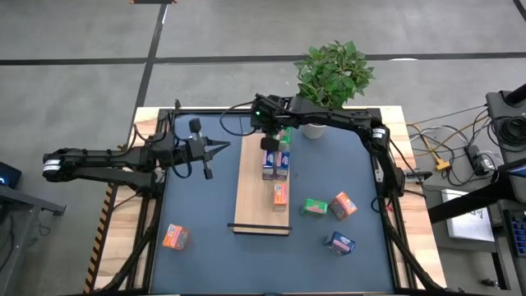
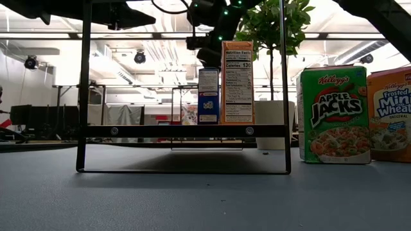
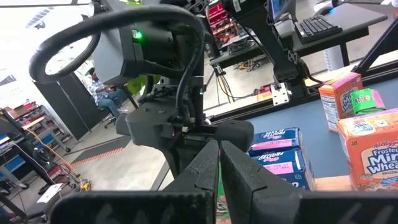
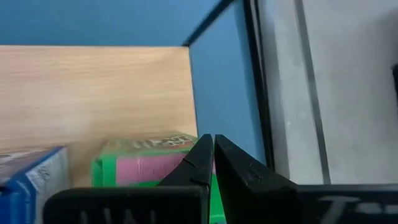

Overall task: Stack cereal on shelf
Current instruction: Put the left green cereal box on the shelf aligned with the other green cereal box

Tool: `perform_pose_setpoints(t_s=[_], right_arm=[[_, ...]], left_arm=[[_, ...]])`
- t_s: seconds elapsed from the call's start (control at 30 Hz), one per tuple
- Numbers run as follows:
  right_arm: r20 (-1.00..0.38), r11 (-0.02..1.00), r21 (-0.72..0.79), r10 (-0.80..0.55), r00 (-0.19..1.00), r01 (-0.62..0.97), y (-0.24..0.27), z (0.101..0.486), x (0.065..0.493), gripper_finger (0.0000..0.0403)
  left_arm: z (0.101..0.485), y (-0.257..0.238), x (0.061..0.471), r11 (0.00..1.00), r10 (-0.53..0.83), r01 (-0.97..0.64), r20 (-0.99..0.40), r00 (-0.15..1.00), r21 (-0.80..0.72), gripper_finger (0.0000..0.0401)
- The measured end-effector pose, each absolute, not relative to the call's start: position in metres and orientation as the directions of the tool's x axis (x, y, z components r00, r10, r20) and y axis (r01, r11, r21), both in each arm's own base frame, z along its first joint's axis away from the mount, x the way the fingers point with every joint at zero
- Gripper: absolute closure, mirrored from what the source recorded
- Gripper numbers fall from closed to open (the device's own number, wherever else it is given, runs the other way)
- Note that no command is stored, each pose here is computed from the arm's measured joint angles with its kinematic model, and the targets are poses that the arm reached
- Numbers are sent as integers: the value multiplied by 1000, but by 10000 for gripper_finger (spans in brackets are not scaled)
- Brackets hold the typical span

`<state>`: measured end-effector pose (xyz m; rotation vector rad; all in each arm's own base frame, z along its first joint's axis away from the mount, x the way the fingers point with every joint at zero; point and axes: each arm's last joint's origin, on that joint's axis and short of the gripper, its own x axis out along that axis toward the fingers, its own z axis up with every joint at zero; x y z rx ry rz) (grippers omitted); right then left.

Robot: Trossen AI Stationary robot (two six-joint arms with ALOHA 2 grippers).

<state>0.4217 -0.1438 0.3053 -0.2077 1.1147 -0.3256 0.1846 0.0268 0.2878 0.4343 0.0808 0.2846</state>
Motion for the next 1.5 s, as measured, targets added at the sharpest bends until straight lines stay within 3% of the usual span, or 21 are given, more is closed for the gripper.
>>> perform_pose_setpoints(t_s=[0.33, 0.63, 0.83, 1.5], right_arm=[[-851, 931, -334, -364, 377, 146, -143, 304, 420, 394], [-821, 929, -334, -371, 434, 162, -136, 315, 425, 394], [-832, 962, -255, -270, 485, 98, -123, 315, 429, 394], [-874, 969, -235, -245, 419, 76, -119, 299, 427, 394]], left_arm=[[288, 27, 185, 868, 289, -255, -16, 957, 426, 401], [288, 27, 185, 868, 289, -255, -16, 957, 426, 401], [288, 27, 185, 868, 289, -255, -16, 957, 425, 401], [288, 27, 184, 868, 289, -255, -16, 957, 426, 401]])
